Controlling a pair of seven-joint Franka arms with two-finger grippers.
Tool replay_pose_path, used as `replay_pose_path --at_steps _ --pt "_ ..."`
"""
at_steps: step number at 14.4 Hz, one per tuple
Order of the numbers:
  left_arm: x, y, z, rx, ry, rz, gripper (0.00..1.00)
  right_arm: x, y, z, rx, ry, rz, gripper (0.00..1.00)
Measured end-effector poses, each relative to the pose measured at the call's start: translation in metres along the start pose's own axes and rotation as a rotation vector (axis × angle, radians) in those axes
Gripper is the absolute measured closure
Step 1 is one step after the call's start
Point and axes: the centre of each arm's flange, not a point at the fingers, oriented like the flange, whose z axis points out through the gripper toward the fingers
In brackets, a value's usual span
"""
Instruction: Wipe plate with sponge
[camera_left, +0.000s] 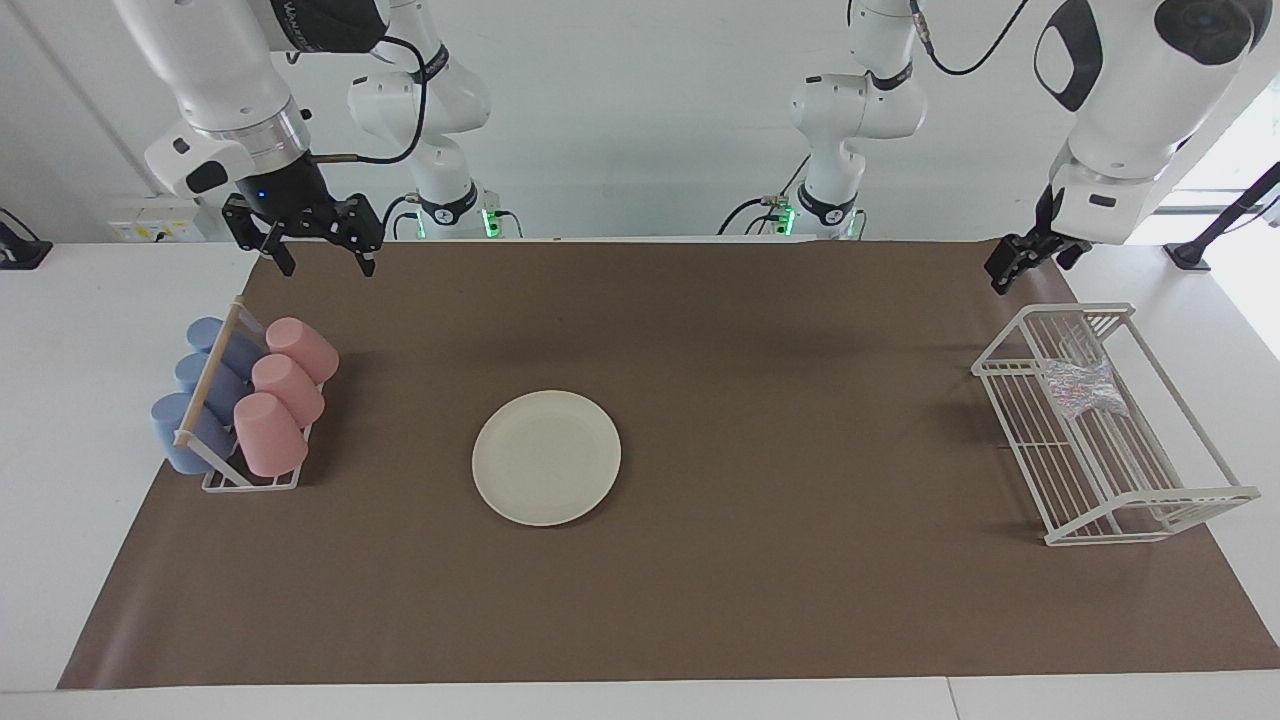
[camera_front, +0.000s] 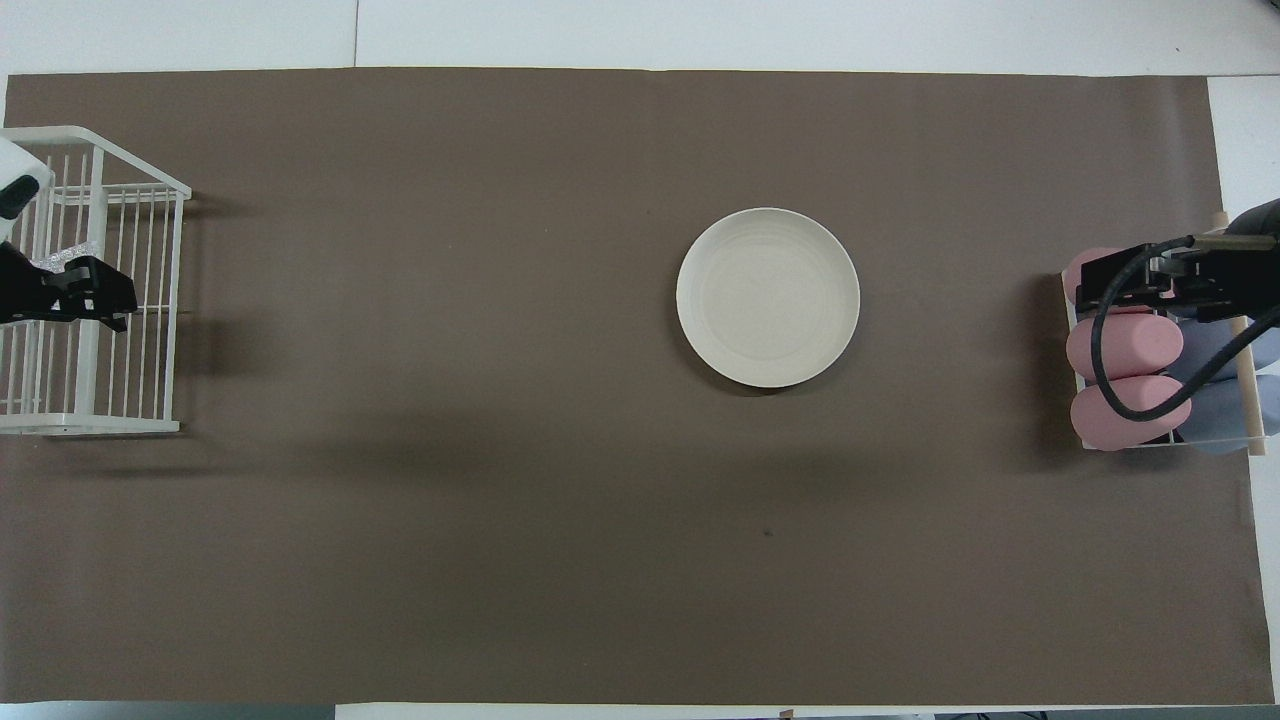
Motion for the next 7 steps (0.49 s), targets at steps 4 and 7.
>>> replay_pose_path --at_steps 4,7 --pt "0.032 0.043 0.055 0.214 0.011 0.042 0.0 -0.004 0.001 0.002 -0.009 -0.029 0.229 0.0" --pt "0.051 0.054 0.088 0.345 0.01 0.082 0.0 -0.012 -0.006 0.001 -0.024 -0.06 0.473 0.0"
